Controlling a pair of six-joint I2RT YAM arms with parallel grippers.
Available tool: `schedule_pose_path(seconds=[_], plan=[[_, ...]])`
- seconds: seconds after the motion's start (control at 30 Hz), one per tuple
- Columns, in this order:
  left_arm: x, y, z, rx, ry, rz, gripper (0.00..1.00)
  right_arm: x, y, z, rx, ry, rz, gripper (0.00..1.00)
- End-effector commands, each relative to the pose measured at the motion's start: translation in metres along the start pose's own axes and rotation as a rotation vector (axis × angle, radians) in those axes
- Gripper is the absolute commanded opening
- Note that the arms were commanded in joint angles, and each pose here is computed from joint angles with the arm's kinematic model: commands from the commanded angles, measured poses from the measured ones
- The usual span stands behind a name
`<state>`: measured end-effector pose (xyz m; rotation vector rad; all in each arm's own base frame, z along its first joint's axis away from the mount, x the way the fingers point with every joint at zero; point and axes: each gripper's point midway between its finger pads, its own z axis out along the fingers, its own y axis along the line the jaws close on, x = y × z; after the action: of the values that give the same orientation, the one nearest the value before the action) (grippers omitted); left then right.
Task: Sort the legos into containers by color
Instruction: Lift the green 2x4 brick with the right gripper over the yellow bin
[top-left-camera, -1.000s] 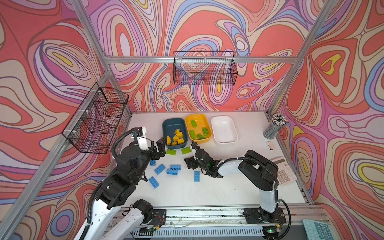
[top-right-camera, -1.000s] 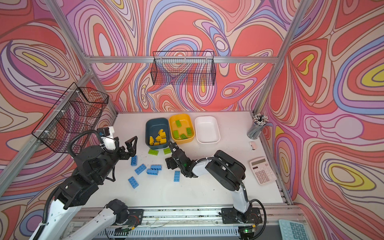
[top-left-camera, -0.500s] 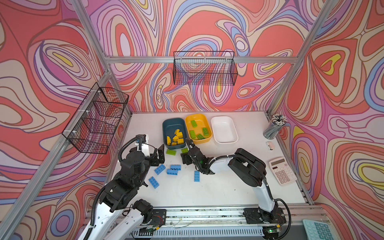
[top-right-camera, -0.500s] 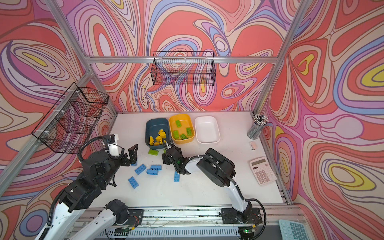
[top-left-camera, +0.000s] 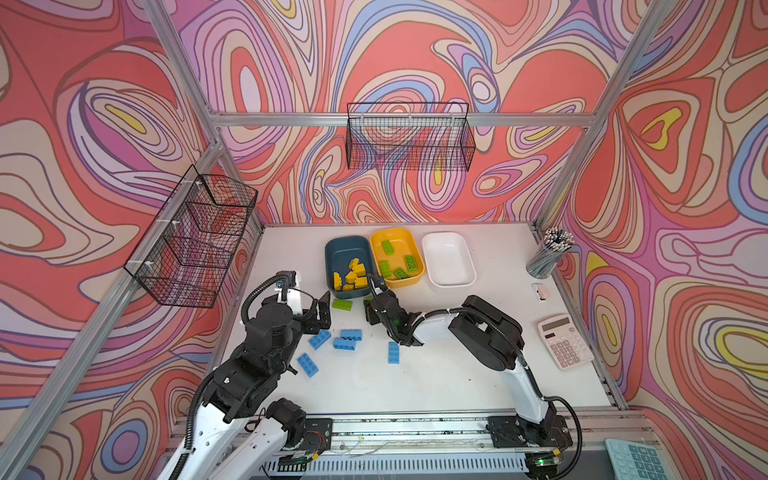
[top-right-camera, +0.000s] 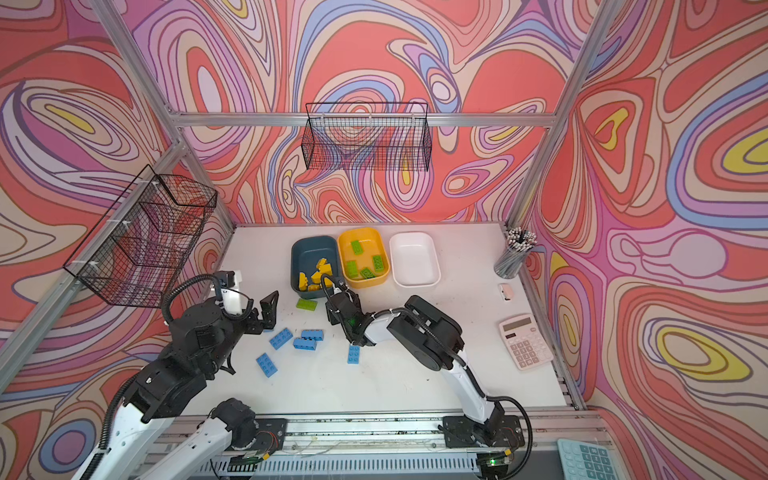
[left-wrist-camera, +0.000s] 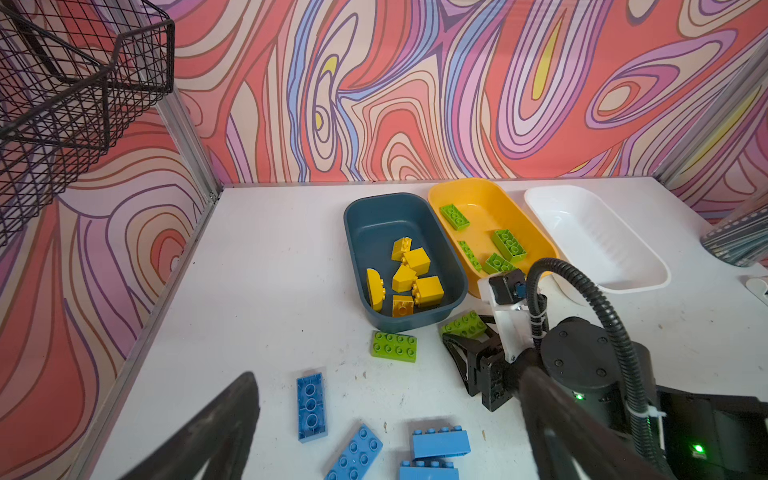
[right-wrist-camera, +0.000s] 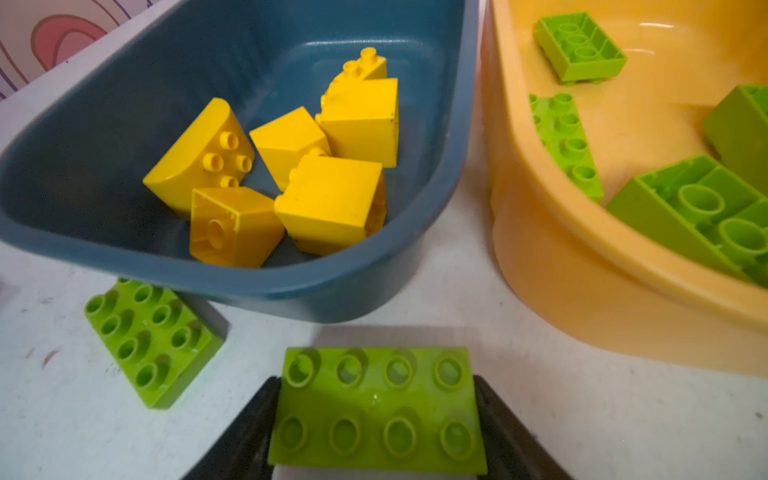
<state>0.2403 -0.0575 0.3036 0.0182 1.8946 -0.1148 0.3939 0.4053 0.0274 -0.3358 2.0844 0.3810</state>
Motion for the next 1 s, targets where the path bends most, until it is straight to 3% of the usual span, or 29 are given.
schedule_pose_path(seconds=[0.0,0.1,0.27,0.67,0.8,0.97], plan=[[-0.001,0.000,0.001,0.000,-0.011,0.015,0.97,0.041,-0.012,-0.002,0.023,0.096,-0.032,0.59],[0.000,0.000,0.003,-0.002,-0.004,0.018,0.97,0.037,-0.012,-0.007,0.013,0.084,-0.024,0.51],[0.002,-0.002,0.004,0.001,0.006,0.020,0.98,0.011,-0.005,-0.027,-0.028,0.044,-0.007,0.50],[0.006,-0.005,0.007,0.018,0.022,0.026,0.98,-0.105,0.009,-0.094,-0.091,-0.132,-0.029,0.49],[0.007,-0.005,0.007,0.017,0.024,0.028,0.98,-0.133,-0.004,-0.093,-0.094,-0.151,-0.005,0.50],[0.008,-0.006,0.008,0.024,0.025,0.030,0.98,-0.151,-0.047,-0.066,-0.074,-0.122,0.062,0.50]])
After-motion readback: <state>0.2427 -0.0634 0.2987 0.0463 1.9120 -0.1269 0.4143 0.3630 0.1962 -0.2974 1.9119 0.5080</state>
